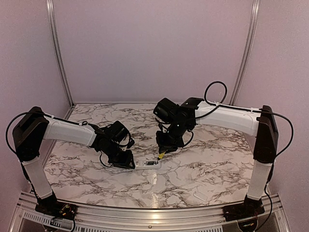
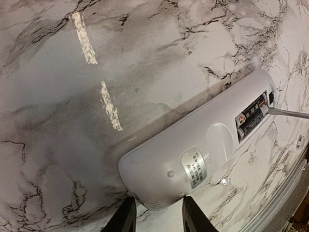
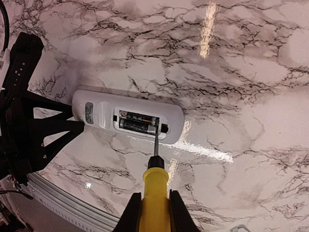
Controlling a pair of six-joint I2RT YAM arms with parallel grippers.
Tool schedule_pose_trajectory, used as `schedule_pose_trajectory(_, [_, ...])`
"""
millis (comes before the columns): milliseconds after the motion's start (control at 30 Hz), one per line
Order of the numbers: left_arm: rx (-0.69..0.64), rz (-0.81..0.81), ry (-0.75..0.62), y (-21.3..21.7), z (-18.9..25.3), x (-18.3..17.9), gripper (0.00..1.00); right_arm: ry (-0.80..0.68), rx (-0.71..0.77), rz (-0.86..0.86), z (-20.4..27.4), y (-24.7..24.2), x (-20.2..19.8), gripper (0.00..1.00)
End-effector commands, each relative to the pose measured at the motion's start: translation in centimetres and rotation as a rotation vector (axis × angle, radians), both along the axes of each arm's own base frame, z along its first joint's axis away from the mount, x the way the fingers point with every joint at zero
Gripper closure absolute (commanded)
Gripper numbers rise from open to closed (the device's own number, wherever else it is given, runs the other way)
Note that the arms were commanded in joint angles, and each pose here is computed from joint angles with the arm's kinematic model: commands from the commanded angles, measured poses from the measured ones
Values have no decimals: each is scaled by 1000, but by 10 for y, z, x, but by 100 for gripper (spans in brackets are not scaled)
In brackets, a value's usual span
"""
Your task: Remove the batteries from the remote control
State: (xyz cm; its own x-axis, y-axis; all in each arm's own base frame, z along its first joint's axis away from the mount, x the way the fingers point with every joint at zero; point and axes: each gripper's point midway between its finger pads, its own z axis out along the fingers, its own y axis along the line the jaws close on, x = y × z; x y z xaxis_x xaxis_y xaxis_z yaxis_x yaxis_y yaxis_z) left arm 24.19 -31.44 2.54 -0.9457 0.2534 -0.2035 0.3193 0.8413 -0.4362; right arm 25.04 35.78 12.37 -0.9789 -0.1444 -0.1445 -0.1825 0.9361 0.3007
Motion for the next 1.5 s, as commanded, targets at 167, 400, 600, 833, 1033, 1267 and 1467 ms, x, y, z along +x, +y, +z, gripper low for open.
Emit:
schedule_pose_trajectory(167, [15, -4, 26, 0, -7, -2, 66, -4, 21, 33, -15, 6, -8, 100])
schedule_pose_trajectory(400, [19, -8, 32, 0, -8, -3, 67, -16, 58, 77, -14, 9, -12, 100])
schedule_pose_trajectory(600, [24, -14, 31, 0, -9, -2, 67, -24, 163, 126, 2, 23, -17, 100])
schedule_pose_trajectory(833, [29, -20, 30, 0, -8, -2, 68, -38, 211, 125, 14, 29, -16, 100])
schedule_pose_trajectory(1033, [32, -23, 31, 0, -8, -1, 68, -49, 227, 126, 20, 30, -15, 100])
schedule_pose_trajectory(1267, [36, -23, 32, 0, -9, -2, 69, -62, 259, 133, 30, 32, -16, 100])
schedule_pose_trajectory(1467, [38, -25, 32, 0, -9, -2, 69, -66, 292, 149, 36, 35, -19, 100])
